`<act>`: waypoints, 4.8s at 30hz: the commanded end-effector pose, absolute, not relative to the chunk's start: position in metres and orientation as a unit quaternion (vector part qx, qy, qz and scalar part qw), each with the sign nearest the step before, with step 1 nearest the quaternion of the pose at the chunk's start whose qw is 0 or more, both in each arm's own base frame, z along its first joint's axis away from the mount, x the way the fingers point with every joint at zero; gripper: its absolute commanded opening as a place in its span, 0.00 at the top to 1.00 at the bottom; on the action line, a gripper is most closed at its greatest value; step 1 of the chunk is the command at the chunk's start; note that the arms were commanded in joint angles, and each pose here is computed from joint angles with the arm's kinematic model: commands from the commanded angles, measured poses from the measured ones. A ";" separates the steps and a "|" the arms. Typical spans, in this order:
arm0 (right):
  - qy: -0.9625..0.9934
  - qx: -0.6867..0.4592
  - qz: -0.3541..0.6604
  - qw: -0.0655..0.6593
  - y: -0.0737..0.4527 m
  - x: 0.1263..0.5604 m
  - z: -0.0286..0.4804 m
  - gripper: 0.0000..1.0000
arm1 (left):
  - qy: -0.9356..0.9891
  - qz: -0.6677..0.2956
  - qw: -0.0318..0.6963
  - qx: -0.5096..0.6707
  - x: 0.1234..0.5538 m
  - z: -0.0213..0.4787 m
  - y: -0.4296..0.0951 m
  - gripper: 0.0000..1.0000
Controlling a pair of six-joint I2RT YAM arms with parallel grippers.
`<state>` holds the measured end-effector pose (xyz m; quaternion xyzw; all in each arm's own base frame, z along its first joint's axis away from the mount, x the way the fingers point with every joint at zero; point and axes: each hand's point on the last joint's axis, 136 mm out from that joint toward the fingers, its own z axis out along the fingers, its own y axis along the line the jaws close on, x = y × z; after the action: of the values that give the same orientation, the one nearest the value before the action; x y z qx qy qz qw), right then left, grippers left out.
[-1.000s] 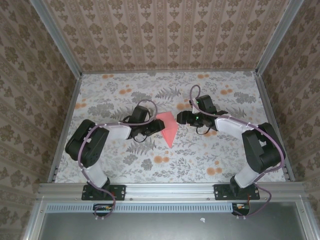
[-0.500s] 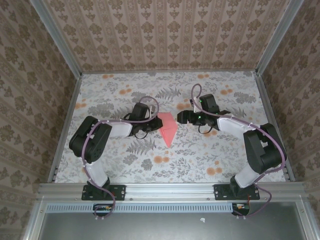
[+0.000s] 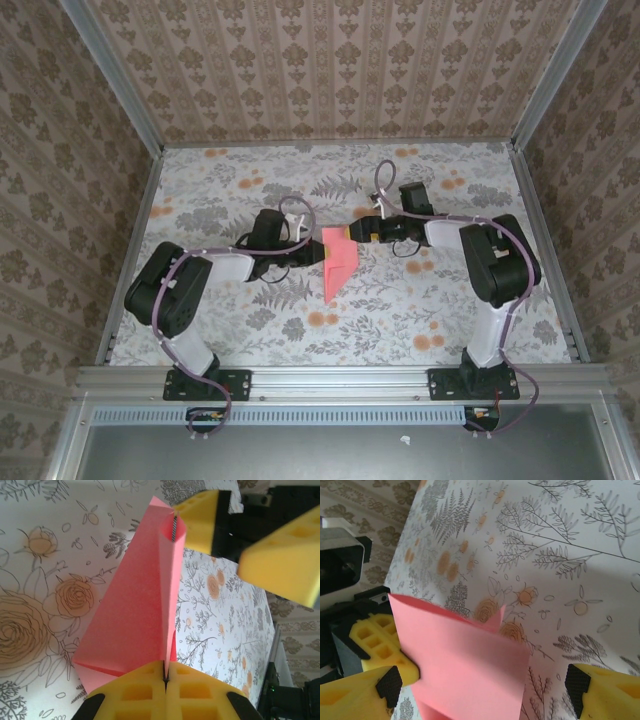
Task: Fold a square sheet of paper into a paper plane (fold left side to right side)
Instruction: Fold the wing for the fifth time at the center of the table.
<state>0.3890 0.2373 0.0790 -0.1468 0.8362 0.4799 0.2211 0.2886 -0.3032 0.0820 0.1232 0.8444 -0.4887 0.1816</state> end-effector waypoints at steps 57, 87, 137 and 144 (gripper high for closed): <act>0.939 0.055 0.336 0.045 0.236 0.369 0.078 1.00 | 0.889 -0.034 0.271 0.368 0.203 0.083 -0.348 0.19; 0.944 0.030 0.328 0.033 0.240 0.366 0.069 1.00 | 0.898 0.072 0.240 0.361 0.220 0.045 -0.338 0.80; 0.899 0.026 0.385 0.209 0.232 0.369 0.066 0.33 | 0.857 -0.498 0.129 -0.023 0.283 0.046 -0.352 1.00; 0.901 0.025 0.381 0.204 0.241 0.375 0.061 0.37 | 0.855 -0.502 0.130 -0.020 0.284 0.049 -0.352 1.00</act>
<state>0.3647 0.2327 0.0558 0.0270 0.9073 0.3718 0.1946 0.2815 -0.3503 0.0424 -0.0192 0.8637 -0.4868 0.1292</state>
